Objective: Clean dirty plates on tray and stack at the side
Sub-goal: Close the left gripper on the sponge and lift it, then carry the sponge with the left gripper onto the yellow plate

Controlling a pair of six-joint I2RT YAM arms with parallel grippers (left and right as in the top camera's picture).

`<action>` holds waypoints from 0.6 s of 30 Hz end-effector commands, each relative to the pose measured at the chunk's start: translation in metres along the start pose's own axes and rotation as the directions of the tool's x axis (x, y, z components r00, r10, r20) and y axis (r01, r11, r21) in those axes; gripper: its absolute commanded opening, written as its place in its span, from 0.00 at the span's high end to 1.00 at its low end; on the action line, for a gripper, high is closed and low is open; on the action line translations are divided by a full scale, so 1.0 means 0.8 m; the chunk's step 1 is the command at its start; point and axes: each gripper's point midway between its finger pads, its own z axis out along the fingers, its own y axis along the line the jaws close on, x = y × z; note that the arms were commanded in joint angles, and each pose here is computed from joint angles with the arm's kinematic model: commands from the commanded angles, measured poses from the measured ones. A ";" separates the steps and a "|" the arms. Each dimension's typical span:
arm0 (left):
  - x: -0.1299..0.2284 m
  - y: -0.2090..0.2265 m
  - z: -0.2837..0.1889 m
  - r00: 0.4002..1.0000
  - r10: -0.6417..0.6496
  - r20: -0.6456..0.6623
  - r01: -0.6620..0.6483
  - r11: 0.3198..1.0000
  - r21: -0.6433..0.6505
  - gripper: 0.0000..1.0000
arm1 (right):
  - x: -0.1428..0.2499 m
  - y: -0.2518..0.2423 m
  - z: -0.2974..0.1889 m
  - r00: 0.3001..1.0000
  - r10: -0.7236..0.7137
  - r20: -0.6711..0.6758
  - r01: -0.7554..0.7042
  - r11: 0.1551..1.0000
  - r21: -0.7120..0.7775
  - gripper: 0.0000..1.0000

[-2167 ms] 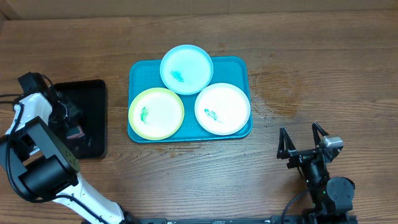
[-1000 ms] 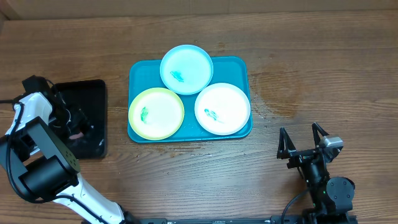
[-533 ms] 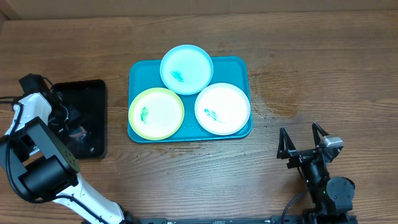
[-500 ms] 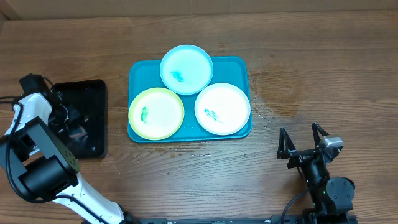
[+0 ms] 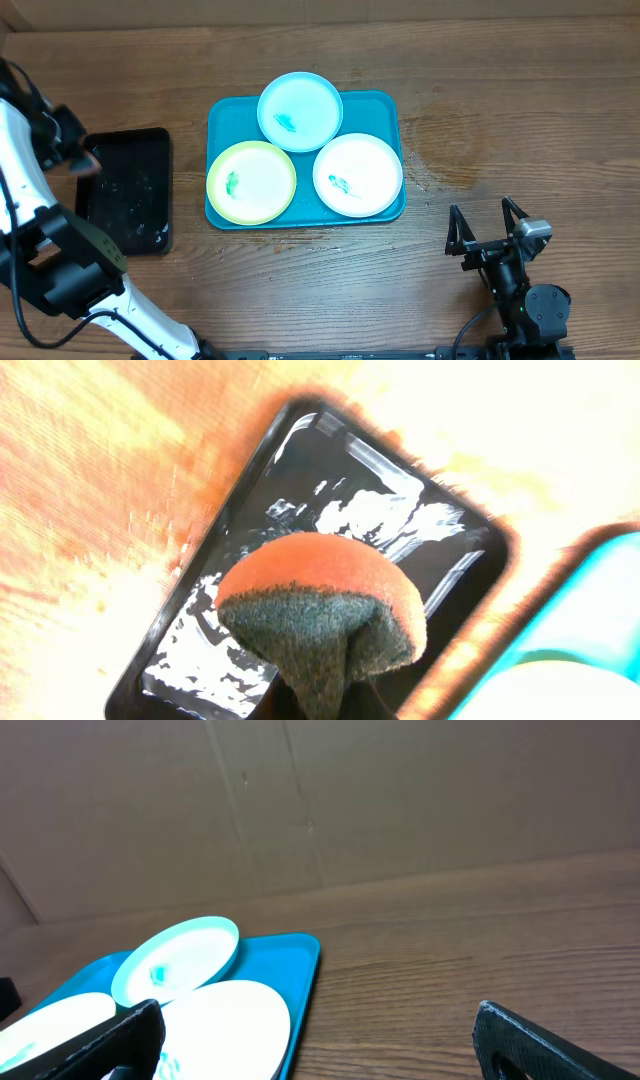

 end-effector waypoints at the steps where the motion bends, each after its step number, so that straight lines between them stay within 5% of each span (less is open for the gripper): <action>1: -0.013 -0.027 -0.045 0.999 -0.012 0.052 0.006 0.994 0.111 0.95 | 0.002 -0.003 0.000 1.000 -0.007 0.004 0.007 1.000 0.009 0.00; 5: 0.004 -0.018 -0.027 1.000 -0.003 -0.004 0.003 0.999 0.042 0.95 | 0.002 -0.003 0.000 1.000 -0.007 0.004 0.007 1.000 0.009 0.00; 12: 0.082 0.006 0.098 0.981 -0.007 -0.193 0.000 0.999 -0.036 0.96 | 0.002 -0.003 0.000 1.000 -0.007 0.004 0.007 1.000 0.009 0.00; 18: 0.059 0.009 0.043 0.986 -0.033 -0.165 0.030 0.999 -0.021 0.96 | 0.002 -0.003 0.000 1.000 -0.007 0.004 0.007 1.000 0.009 0.00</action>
